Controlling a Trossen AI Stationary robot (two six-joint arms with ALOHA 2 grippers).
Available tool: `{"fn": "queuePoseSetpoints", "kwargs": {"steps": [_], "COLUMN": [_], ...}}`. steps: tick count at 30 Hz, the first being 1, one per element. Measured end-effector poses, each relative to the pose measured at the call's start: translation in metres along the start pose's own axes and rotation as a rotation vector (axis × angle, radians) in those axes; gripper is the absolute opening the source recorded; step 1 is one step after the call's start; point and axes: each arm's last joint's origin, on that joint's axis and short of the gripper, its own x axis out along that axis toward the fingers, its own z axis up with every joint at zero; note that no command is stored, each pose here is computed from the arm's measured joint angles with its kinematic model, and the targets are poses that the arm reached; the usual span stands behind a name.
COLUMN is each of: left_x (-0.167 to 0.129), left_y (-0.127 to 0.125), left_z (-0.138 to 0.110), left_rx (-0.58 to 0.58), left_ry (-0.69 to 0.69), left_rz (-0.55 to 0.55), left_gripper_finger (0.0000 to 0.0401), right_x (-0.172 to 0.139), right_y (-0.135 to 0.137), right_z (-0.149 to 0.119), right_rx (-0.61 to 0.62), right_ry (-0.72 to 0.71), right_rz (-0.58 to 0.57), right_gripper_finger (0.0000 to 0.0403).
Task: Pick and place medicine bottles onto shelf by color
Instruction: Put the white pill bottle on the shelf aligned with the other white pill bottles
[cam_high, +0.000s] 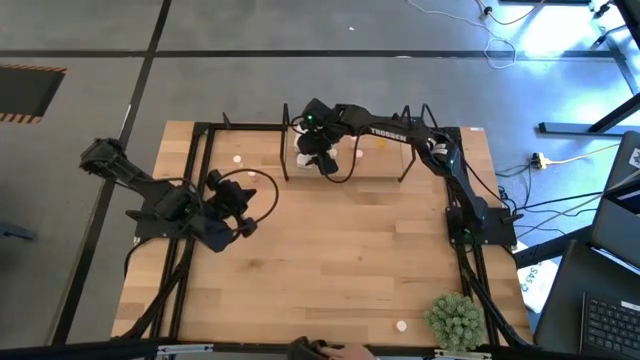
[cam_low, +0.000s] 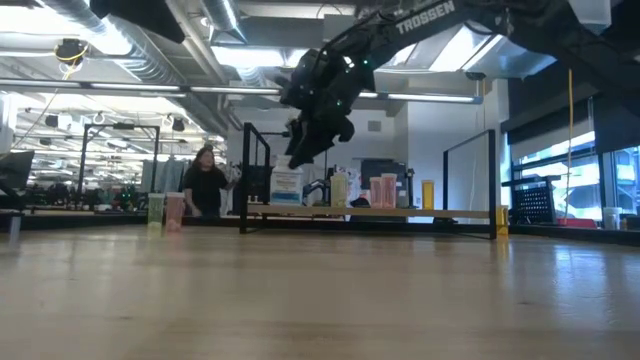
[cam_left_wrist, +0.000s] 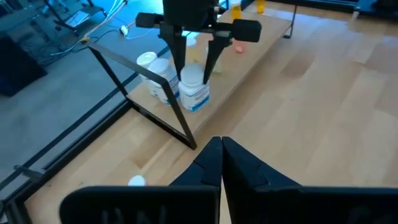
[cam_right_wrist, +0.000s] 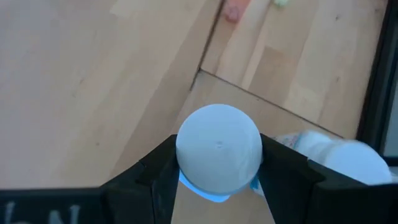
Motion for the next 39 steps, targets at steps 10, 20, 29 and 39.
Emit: {"fn": "queuePoseSetpoints", "kwargs": {"steps": [10, 20, 29, 39], "left_x": [0.006, 0.0072, 0.0072, 0.0073], "left_y": [0.0034, 0.0041, 0.0041, 0.004], "left_z": [0.0023, 0.0027, 0.0028, 0.0027], "left_rx": [-0.016, -0.019, -0.019, -0.019], "left_ry": [0.005, 0.006, 0.005, 0.006], "left_rz": [0.033, 0.04, 0.041, 0.041], "left_gripper_finger": [0.0, 0.0, 0.0, 0.0], "right_x": [-0.0007, -0.0007, -0.0008, 0.0063], "right_y": [0.0003, -0.0011, -0.0018, -0.0025], "right_z": [0.0002, 0.0019, 0.0024, -0.0004], "right_rx": [-0.037, -0.1, -0.12, -0.112], "right_ry": [-0.049, -0.071, -0.074, -0.071], "right_rz": [0.045, 0.032, 0.024, 0.034], "right_gripper_finger": [0.019, 0.019, 0.019, 0.019]}}
